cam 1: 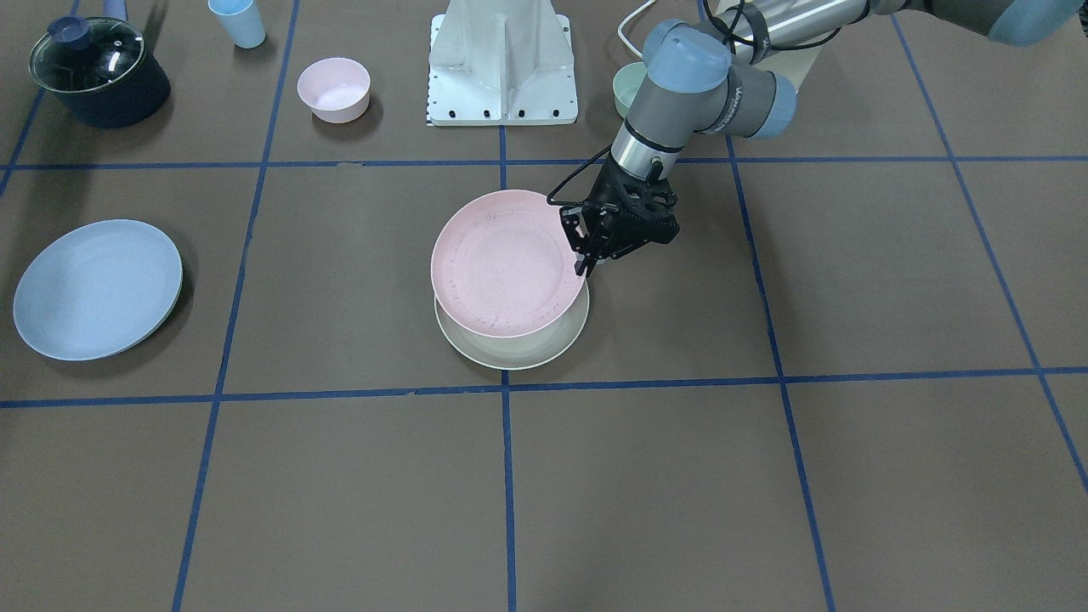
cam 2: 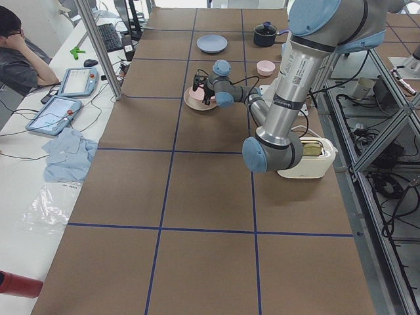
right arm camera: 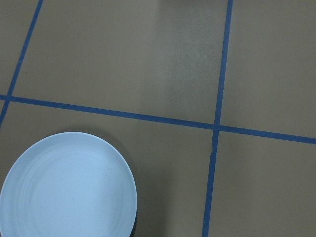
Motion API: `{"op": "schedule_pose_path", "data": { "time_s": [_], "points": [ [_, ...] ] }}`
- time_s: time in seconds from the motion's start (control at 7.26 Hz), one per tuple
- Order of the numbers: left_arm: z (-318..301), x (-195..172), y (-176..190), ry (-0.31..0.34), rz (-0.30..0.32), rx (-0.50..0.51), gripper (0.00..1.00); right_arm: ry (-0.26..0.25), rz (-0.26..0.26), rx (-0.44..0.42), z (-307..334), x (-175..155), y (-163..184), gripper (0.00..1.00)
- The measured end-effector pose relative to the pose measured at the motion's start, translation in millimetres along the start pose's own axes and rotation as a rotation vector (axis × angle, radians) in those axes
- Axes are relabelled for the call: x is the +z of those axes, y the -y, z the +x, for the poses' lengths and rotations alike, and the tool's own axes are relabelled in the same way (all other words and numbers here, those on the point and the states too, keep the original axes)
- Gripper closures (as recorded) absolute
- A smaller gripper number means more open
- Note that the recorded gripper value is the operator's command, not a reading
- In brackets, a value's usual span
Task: Stack three plates with pink and blue
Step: 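Slide the pink plate with the left gripper onto the cream plate, then release the pink plate with the left gripper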
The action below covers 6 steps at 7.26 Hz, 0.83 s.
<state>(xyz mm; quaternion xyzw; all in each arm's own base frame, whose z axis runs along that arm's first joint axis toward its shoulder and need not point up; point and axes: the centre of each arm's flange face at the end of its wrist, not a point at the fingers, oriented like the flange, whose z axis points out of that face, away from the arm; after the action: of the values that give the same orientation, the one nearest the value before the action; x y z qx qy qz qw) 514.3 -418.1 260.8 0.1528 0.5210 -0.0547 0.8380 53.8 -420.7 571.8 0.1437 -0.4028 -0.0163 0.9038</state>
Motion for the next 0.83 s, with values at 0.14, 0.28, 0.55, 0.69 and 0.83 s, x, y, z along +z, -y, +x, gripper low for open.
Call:
{"op": "schedule_pose_path", "data": {
  "time_s": [0.14, 0.28, 0.55, 0.69, 0.83],
  "points": [
    [2, 5, 0, 0.005, -0.002, -0.004, 1.0, 0.0, -0.001, 0.001, 0, 0, 0, 0.0],
    [6, 8, 2, 0.005, -0.003, -0.006, 1.0, 0.0, -0.001, 0.001, 0, 0, 0, 0.0],
    [11, 14, 4, 0.007, 0.001, -0.01, 1.0, 0.0, -0.001, 0.003, 0, 0, 0, 0.0],
    [11, 16, 5, 0.013, 0.01, -0.011, 0.93, 0.0, -0.001, 0.002, 0, 0, 0, 0.0],
    [9, 20, 6, 0.017, 0.017, -0.011, 0.34, 0.0, 0.0, 0.003, 0, 0, 0, 0.0]
  ]
}}
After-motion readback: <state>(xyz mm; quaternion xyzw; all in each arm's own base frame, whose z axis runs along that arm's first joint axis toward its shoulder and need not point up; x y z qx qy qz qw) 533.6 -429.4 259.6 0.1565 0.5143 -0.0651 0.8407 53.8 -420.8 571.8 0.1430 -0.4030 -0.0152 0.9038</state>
